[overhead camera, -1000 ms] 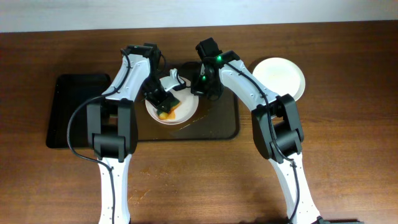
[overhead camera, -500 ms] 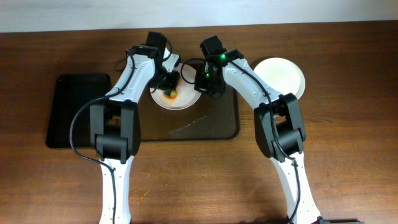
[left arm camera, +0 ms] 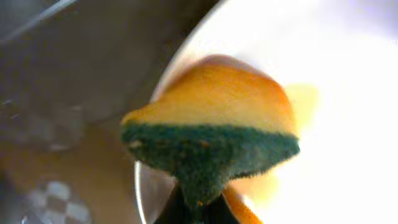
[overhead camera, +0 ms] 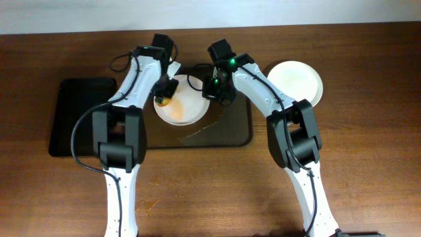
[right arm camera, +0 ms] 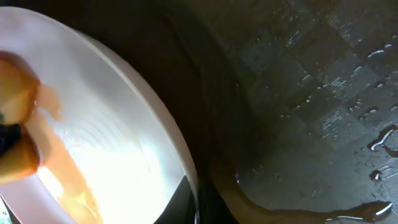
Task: Clean dirty plates on tray and stack at the side
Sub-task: 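Scrub the held plate with the sponge in the left gripper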
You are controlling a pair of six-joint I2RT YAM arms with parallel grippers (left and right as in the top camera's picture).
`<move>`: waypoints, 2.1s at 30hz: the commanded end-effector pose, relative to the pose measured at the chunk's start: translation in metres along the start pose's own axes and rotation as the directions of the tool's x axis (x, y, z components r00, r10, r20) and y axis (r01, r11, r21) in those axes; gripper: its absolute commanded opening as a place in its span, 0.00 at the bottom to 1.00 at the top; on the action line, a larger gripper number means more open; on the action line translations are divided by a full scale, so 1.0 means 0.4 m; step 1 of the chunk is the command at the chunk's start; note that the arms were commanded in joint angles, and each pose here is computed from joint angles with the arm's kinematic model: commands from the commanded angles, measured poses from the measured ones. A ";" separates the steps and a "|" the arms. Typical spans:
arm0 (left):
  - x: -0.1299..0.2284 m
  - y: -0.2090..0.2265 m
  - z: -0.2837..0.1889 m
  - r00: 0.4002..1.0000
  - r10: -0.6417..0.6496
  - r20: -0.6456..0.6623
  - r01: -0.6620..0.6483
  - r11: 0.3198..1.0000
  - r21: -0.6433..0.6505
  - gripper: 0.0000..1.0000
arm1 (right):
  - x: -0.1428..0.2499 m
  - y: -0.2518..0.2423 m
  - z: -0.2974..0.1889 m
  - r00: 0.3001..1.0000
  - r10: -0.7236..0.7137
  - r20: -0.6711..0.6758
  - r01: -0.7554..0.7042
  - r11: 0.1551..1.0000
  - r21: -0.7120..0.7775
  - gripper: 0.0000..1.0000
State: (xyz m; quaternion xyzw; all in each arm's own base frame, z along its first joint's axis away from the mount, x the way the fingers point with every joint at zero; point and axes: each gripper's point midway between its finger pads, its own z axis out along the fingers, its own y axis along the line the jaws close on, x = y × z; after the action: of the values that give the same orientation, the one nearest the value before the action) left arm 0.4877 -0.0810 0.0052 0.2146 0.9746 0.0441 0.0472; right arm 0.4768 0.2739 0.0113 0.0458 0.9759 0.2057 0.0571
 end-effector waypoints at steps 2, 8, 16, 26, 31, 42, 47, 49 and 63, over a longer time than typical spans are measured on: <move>0.069 -0.155 0.085 0.978 0.207 0.009 -0.193 0.895 0.402 0.00 | -0.002 -0.023 0.016 1.000 0.016 -0.004 -0.016 1.000 0.024 0.04; 0.025 -0.148 0.063 0.991 0.083 0.105 -0.126 0.848 0.515 0.00 | -0.002 -0.023 0.016 1.000 0.016 -0.004 -0.016 1.000 0.024 0.04; -0.033 0.093 0.127 0.924 -0.372 0.085 0.365 0.926 0.094 0.00 | -0.001 -0.024 0.016 1.000 0.002 -0.006 -0.002 1.000 0.026 0.04; 0.165 -0.019 0.023 0.938 -0.181 -0.297 0.238 0.956 0.169 0.00 | -0.003 -0.023 0.016 1.000 0.001 -0.004 -0.001 1.000 0.024 0.04; 0.066 -0.139 -0.006 0.986 -0.106 -0.129 0.157 0.854 0.496 0.00 | -0.001 -0.023 0.016 1.000 0.001 -0.006 -0.001 1.000 0.025 0.04; -0.064 0.098 0.058 0.876 -0.473 0.096 0.472 0.881 0.035 0.00 | -0.002 -0.023 0.016 1.000 0.001 -0.005 -0.001 1.000 0.024 0.04; -0.092 0.153 0.018 0.857 -0.481 0.185 0.501 0.861 -0.085 0.00 | -0.002 -0.023 0.016 1.000 0.001 -0.005 -0.001 1.000 0.025 0.04; -0.101 0.146 -0.043 0.833 -0.521 0.188 0.540 0.839 -0.063 0.00 | -0.002 -0.023 0.016 1.000 0.001 -0.004 -0.001 1.000 0.025 0.04; -0.075 0.153 -0.264 0.851 -0.502 0.155 0.509 0.861 -0.005 0.00 | -0.056 0.005 0.011 0.996 -0.051 0.076 0.053 0.998 -0.031 0.11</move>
State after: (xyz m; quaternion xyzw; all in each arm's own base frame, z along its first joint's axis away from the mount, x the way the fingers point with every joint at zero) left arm 0.5291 -0.0493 0.1214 -0.0530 0.9886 0.0309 0.1376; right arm 0.4987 0.2782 0.0190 0.0272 0.9690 0.2227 0.1038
